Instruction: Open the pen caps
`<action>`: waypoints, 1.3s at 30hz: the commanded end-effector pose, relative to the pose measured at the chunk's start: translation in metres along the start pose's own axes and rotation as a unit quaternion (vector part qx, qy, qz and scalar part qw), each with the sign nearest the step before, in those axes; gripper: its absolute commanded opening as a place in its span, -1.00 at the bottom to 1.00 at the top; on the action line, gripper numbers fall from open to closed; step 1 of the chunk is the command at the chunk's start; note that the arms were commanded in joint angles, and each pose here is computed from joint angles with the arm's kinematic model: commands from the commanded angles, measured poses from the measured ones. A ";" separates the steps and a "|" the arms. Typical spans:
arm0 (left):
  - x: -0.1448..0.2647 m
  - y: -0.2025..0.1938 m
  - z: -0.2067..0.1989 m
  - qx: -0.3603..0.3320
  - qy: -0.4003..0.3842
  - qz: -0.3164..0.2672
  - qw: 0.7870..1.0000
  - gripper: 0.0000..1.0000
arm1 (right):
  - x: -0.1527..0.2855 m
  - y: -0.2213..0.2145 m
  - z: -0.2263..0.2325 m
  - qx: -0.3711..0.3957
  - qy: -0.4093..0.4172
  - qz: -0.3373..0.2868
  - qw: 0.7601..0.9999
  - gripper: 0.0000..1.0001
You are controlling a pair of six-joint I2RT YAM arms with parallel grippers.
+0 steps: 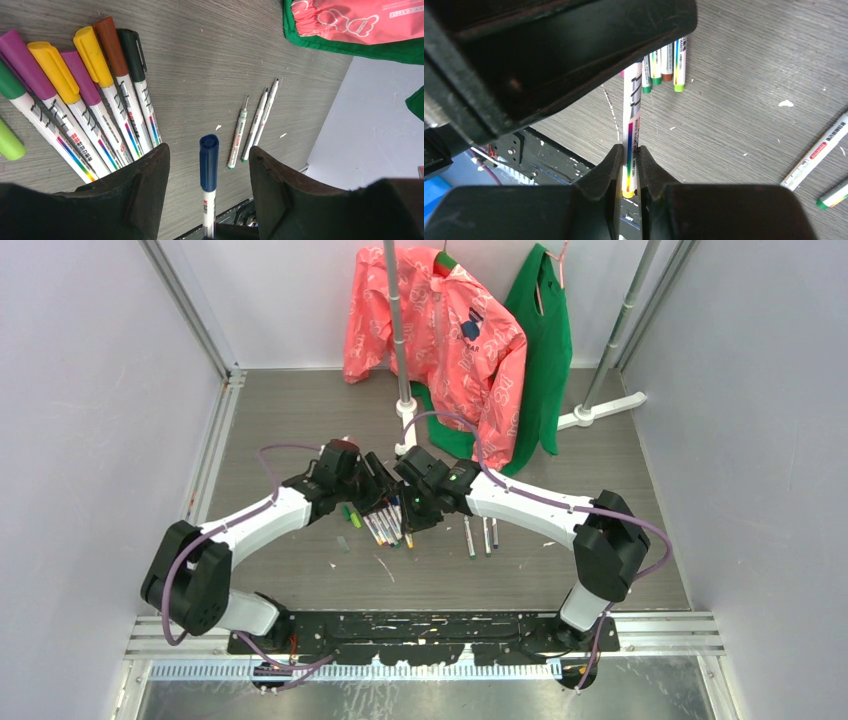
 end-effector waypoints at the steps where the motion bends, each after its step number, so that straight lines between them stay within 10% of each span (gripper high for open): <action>1: -0.001 0.006 -0.023 -0.011 -0.038 -0.004 0.999 0.15 | 0.011 0.015 0.016 -0.006 0.043 -0.025 0.999 -0.98; 15: -0.011 0.004 -0.022 -0.005 -0.043 0.018 0.999 -0.42 | 0.015 0.014 0.019 -0.009 0.059 -0.024 0.998 -0.98; 20: -0.010 0.001 -0.023 -0.007 -0.058 0.028 0.998 -0.97 | 0.014 0.012 0.015 -0.011 0.049 -0.024 0.998 -0.98; 39: 0.006 -0.001 -0.018 0.008 -0.053 0.008 0.999 -1.00 | 0.011 0.020 0.016 -0.022 0.054 -0.040 0.998 -0.39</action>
Point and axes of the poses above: each gripper's point midway between its finger pads, its own x axis back along the fingers, its own z axis along the line the jaws close on, y = z × x, the point moved 8 cm from there along x, back along the fingers, and after that the axes turned 6 degrees about x, right-handed, at the moved point
